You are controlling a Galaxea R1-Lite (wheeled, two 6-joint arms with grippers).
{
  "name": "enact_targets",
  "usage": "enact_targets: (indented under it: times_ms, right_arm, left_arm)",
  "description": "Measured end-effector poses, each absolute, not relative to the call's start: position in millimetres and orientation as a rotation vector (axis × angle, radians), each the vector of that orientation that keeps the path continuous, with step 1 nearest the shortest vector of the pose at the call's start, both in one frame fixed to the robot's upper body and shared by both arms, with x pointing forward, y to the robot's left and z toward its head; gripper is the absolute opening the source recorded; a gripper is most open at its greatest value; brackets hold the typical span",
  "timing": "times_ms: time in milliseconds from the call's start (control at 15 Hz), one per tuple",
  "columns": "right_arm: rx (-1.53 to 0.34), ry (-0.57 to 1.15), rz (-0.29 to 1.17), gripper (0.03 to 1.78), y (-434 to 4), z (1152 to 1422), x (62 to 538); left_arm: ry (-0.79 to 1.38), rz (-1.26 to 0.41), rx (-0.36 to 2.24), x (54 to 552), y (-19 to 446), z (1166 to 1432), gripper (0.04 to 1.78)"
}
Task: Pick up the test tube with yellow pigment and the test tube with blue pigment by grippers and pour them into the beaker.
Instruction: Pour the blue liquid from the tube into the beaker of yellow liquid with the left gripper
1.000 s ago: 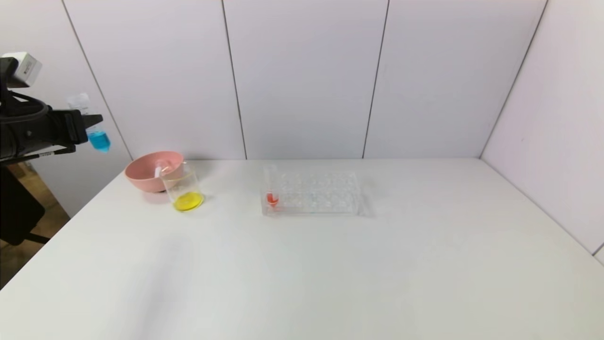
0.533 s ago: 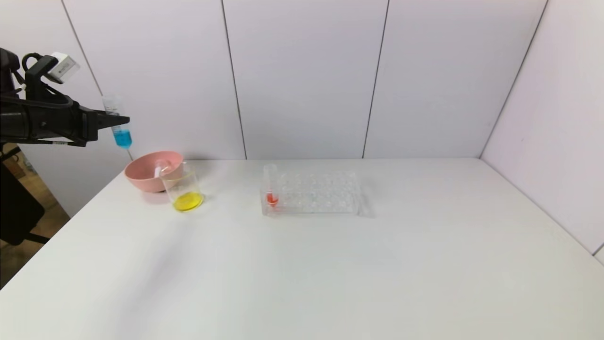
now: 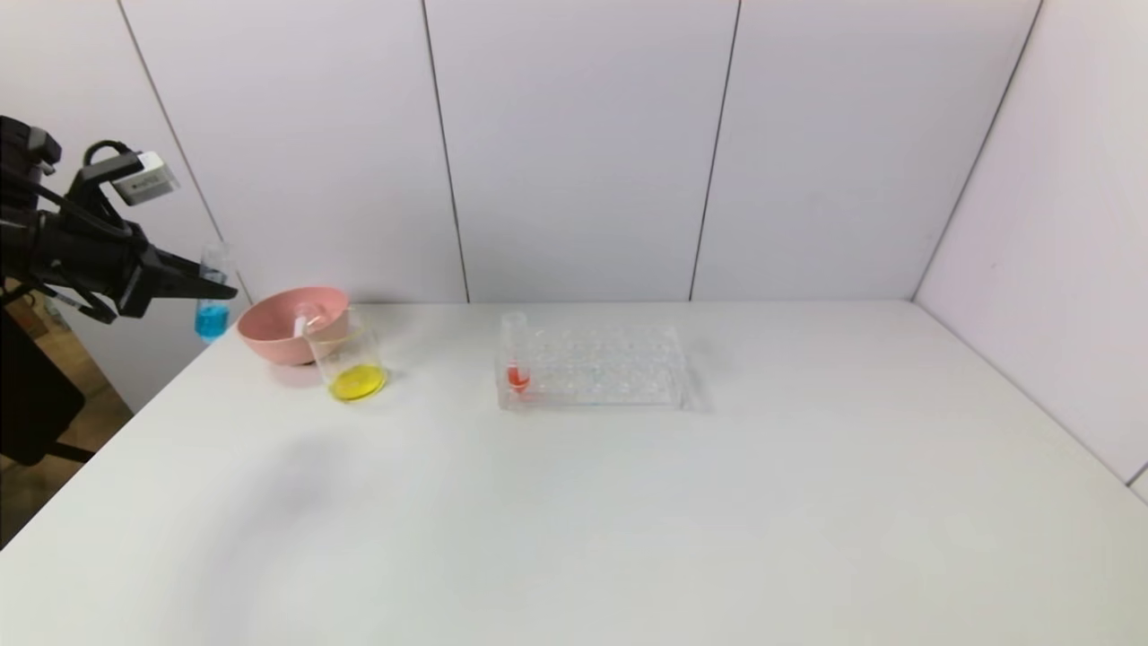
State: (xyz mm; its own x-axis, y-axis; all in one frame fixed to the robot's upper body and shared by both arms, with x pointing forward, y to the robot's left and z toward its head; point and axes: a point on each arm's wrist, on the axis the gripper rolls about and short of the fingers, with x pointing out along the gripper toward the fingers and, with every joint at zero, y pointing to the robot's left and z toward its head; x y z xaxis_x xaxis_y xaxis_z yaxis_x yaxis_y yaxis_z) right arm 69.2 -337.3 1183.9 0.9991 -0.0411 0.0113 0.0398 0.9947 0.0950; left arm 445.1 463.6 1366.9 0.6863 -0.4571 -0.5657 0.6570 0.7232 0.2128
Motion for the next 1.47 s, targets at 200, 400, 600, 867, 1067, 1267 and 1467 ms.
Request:
enact_targets:
  times_ms: [200, 400, 600, 867, 1067, 1267, 1467]
  right_arm:
    - [0.095, -0.013, -0.041, 1.71, -337.3, 1183.9, 69.2]
    - [0.095, -0.014, -0.04, 1.71, -337.3, 1183.9, 69.2]
    - [0.095, -0.013, -0.041, 1.71, -337.3, 1183.9, 69.2]
    - [0.095, -0.013, -0.041, 1.71, -337.3, 1183.9, 69.2]
    - [0.095, -0.013, -0.041, 1.71, -337.3, 1183.9, 69.2]
    - [0.095, -0.013, -0.041, 1.71, -337.4, 1183.9, 69.2]
    - [0.095, -0.013, -0.041, 1.71, -337.3, 1183.9, 69.2]
  left_arm:
    - [0.562, -0.668, 0.518, 460.1, 460.0, 1347.5, 0.44]
    - [0.614, -0.644, 0.593, 470.3, 453.9, 1338.6, 0.44]
    - [0.648, -0.613, 0.713, 475.1, 443.8, 1339.2, 0.44]
    - [0.6, -0.606, 0.85, 480.2, 433.1, 1346.2, 0.44]
    - [0.62, -0.585, 0.955, 480.6, 432.3, 1347.4, 0.44]
    - [0.593, -0.539, 1.043, 485.2, 432.4, 1351.7, 0.44]
    - [0.586, -0.527, 1.074, 489.5, 423.8, 1352.6, 0.44]
